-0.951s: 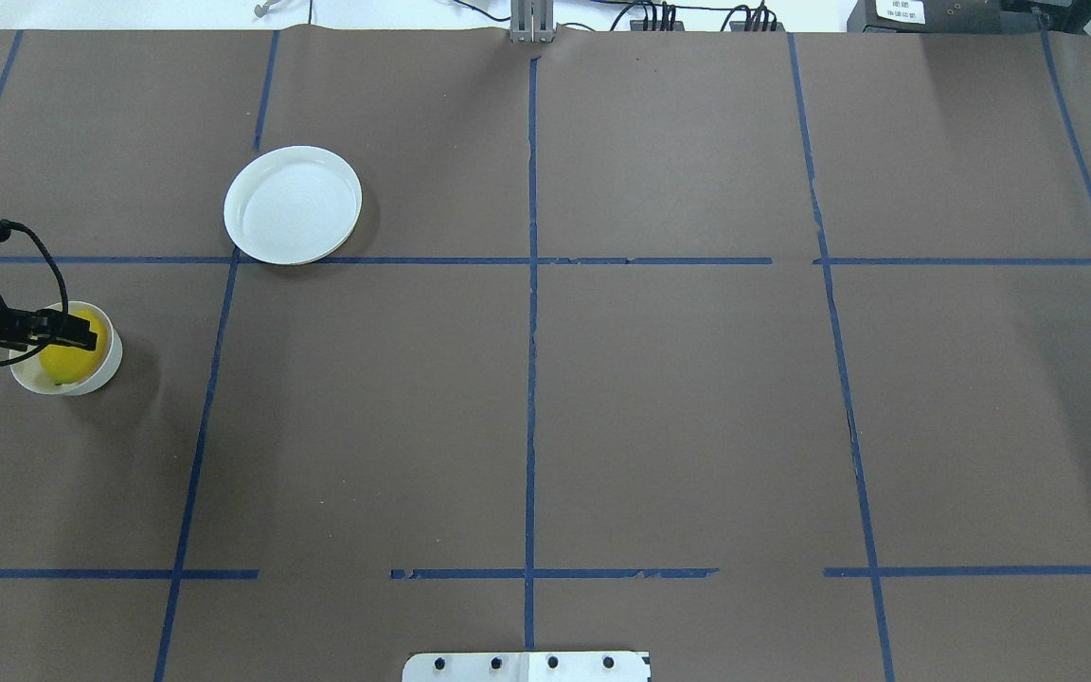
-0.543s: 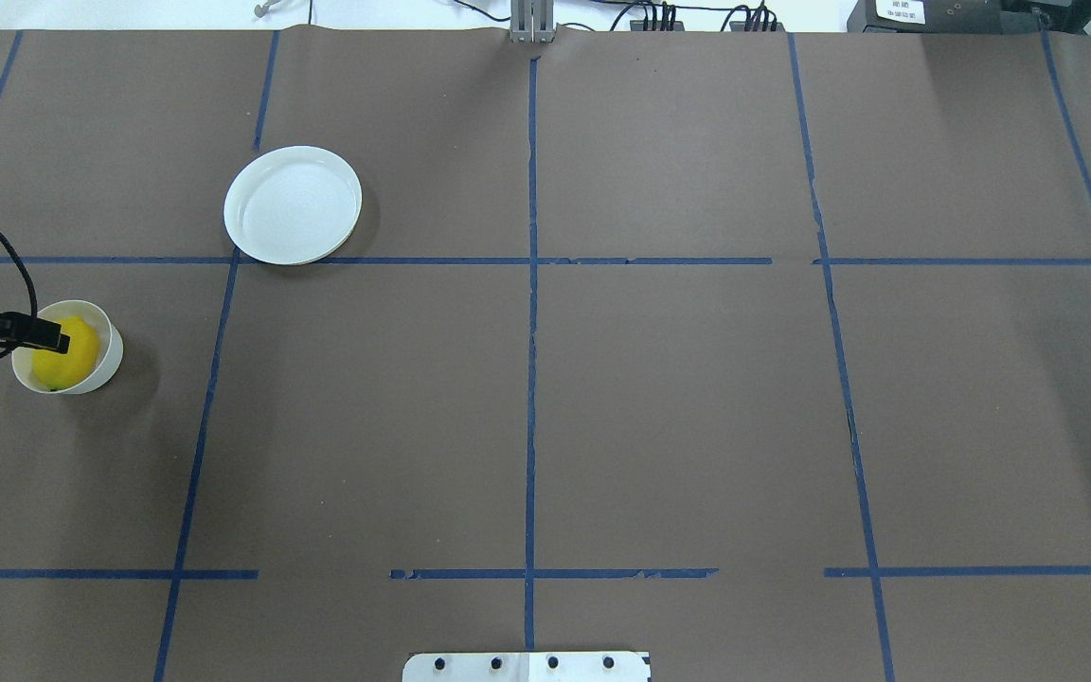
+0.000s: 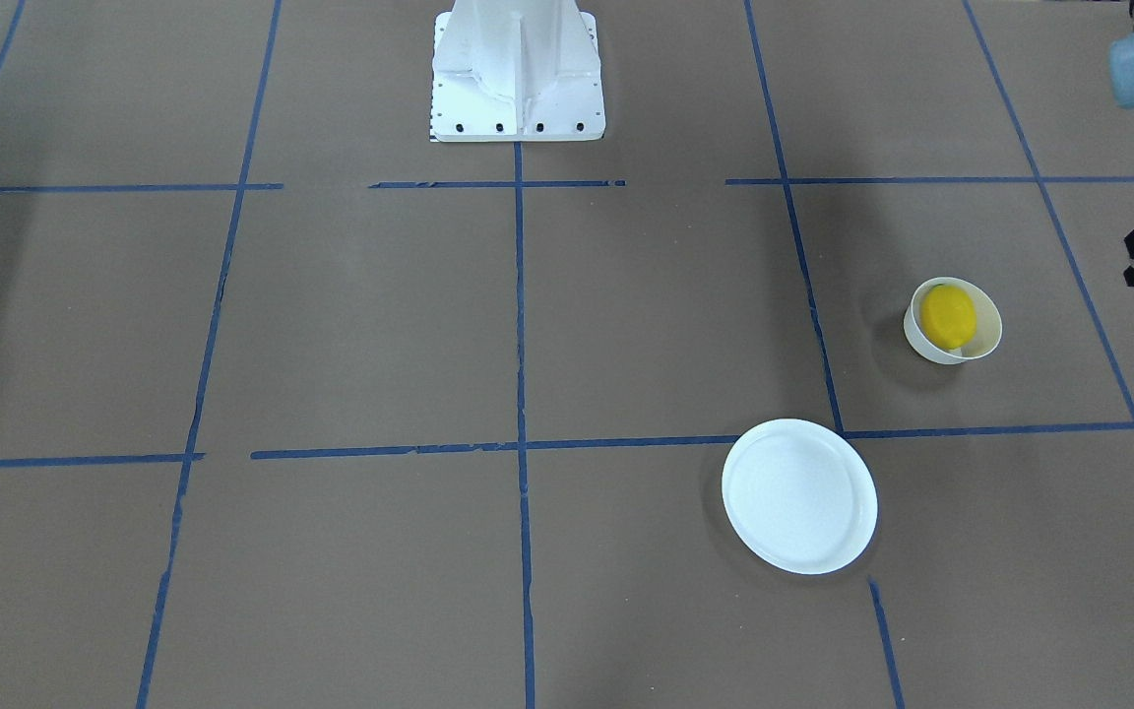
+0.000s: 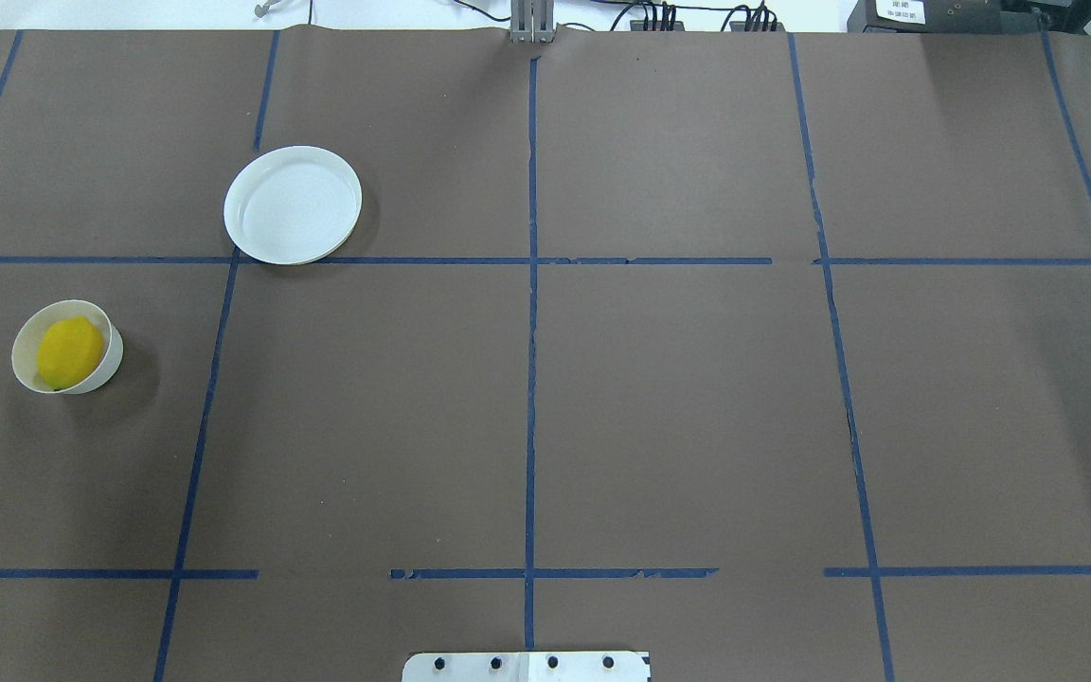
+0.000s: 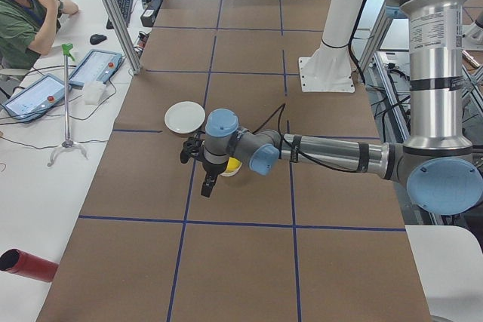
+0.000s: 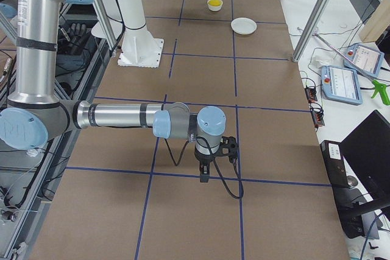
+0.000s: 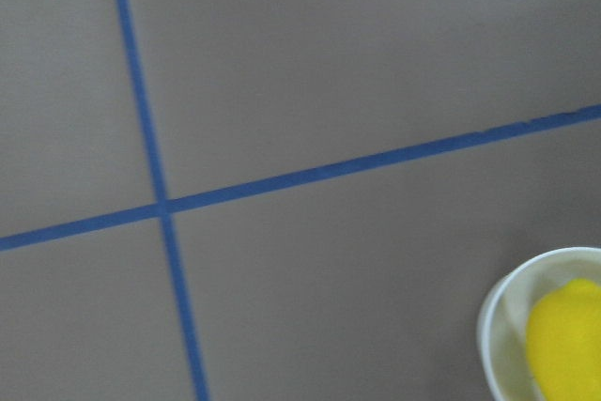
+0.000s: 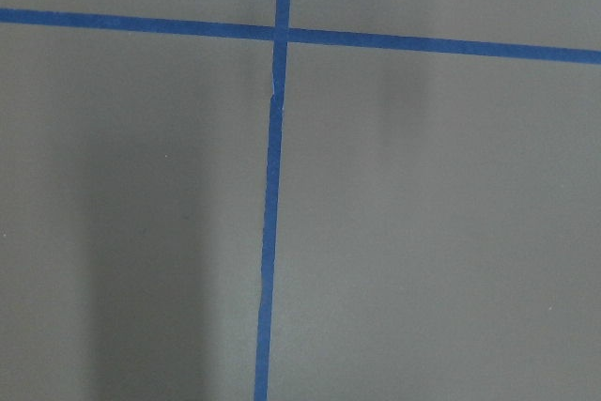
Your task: Move lemon from plate to bowl
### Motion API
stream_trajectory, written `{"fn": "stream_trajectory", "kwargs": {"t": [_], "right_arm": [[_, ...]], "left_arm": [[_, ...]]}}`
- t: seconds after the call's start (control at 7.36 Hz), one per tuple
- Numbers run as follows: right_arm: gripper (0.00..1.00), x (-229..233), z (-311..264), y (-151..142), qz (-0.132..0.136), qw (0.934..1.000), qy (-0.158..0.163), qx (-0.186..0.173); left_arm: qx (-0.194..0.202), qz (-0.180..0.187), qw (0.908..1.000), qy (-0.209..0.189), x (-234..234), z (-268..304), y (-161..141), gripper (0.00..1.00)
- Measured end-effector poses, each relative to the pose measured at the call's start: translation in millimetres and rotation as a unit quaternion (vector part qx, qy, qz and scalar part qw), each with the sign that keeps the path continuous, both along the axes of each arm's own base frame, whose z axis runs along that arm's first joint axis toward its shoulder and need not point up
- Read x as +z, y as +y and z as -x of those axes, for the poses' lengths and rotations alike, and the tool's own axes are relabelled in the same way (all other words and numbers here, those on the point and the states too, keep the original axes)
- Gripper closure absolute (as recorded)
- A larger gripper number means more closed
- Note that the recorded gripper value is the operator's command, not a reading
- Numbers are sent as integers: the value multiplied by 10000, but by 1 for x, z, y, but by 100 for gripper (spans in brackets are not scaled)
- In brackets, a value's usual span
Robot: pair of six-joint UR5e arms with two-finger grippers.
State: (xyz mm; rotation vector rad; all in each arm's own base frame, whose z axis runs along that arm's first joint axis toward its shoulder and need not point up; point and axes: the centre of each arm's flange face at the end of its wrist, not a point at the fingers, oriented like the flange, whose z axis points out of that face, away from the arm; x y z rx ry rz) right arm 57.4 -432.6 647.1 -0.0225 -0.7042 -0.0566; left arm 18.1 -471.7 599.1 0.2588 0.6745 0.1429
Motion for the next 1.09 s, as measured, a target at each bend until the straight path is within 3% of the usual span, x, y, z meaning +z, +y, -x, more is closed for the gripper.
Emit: {"fn": "stream_trajectory", "kwargs": {"t": [0.14,0.41,0.68,1.09], "right_arm": [[0,0,0,0,0,10000,0,0],[0,0,0,0,0,10000,0,0],[0,0,0,0,0,10000,0,0],[0,0,0,0,0,10000,0,0]], "left_arm": [[-77,168,9998,-117,13,41,5,0],[-275,655,9974,95,35,86,28,0],[-32,745,9965,365,47,95,49,0],[135,705,9966,412,54,111,62,0]]}}
